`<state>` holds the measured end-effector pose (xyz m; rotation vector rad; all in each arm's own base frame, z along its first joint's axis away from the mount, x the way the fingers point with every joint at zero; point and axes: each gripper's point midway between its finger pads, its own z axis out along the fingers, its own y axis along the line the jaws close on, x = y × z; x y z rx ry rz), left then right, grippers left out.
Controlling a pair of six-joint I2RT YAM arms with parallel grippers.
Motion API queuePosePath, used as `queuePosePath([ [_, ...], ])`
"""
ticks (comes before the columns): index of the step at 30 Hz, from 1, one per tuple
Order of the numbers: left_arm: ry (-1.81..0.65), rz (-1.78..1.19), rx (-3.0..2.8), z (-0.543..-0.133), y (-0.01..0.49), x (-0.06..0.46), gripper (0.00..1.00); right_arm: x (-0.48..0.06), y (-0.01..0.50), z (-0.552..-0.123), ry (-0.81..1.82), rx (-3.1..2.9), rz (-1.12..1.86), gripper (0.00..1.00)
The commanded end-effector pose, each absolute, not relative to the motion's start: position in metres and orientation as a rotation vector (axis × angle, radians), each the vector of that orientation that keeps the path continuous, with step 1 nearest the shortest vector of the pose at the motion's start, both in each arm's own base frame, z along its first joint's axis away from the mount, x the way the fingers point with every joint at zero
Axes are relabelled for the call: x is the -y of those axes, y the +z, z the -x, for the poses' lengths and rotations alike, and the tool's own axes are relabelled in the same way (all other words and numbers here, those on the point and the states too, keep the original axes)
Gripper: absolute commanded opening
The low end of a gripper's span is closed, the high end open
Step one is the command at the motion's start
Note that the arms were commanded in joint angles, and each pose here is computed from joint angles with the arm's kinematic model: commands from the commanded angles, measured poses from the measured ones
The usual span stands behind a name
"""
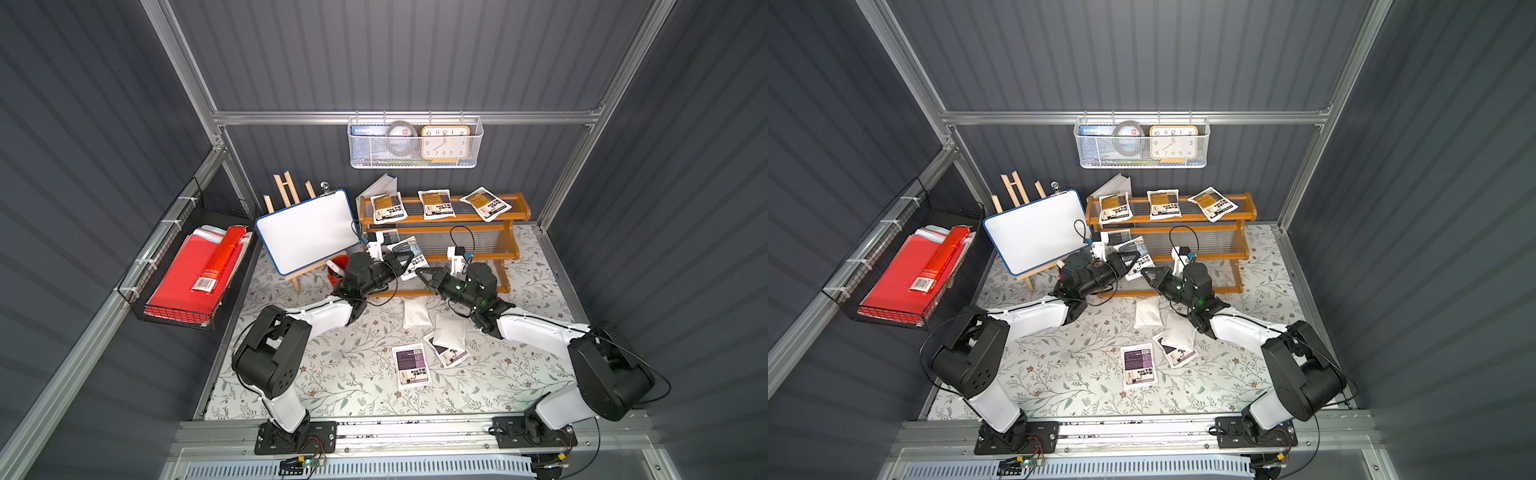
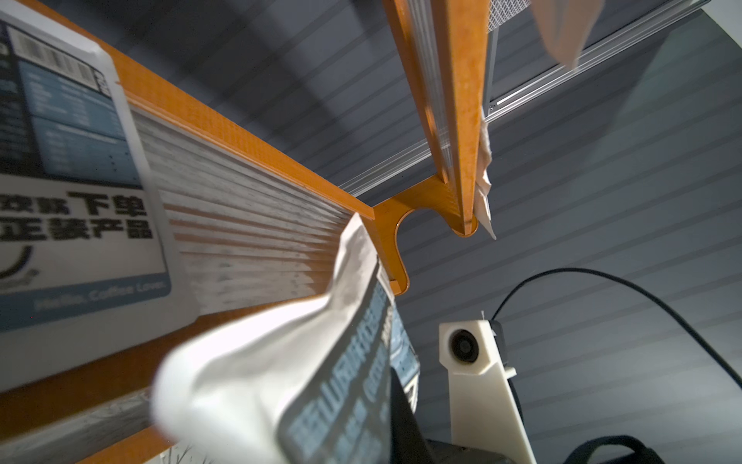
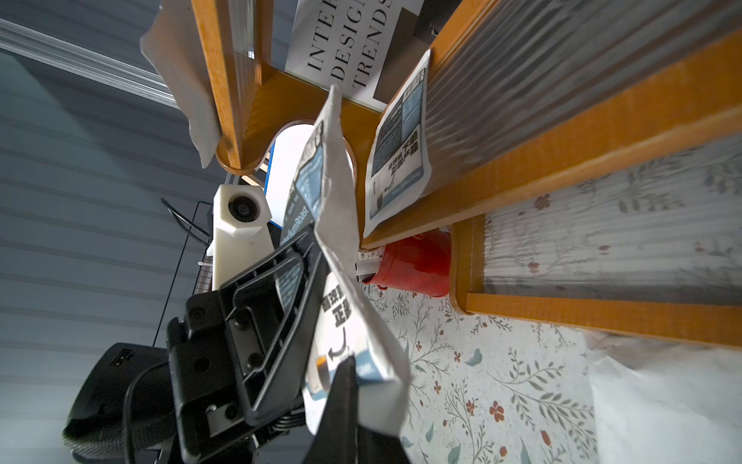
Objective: Place the bagged coffee beans on the shelf by color
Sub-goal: Place the bagged coffee beans on the shelf.
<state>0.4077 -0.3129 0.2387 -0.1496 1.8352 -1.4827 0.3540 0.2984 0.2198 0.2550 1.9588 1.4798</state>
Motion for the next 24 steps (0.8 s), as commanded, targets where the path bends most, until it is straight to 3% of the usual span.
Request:
queuePosePath([
  [1, -1.501, 0.103, -1.833, -0.395, 0.255, 0.319, 0.29, -0.288, 0.245, -0.375, 1.439, -1.851, -0.268, 0.0],
  [14, -1.397, 0.095, -1.852, -0.4, 0.262, 0.312, 0.34, -0.249, 0.237, -0.423, 1.338, -1.851, -0.323, 0.0],
  [24, -0.995, 0.182, -2.053, -0.409, 0.218, 0.273, 0.31, -0.236, 0.21, -0.443, 1.207, -1.945, -0.365, 0.0],
])
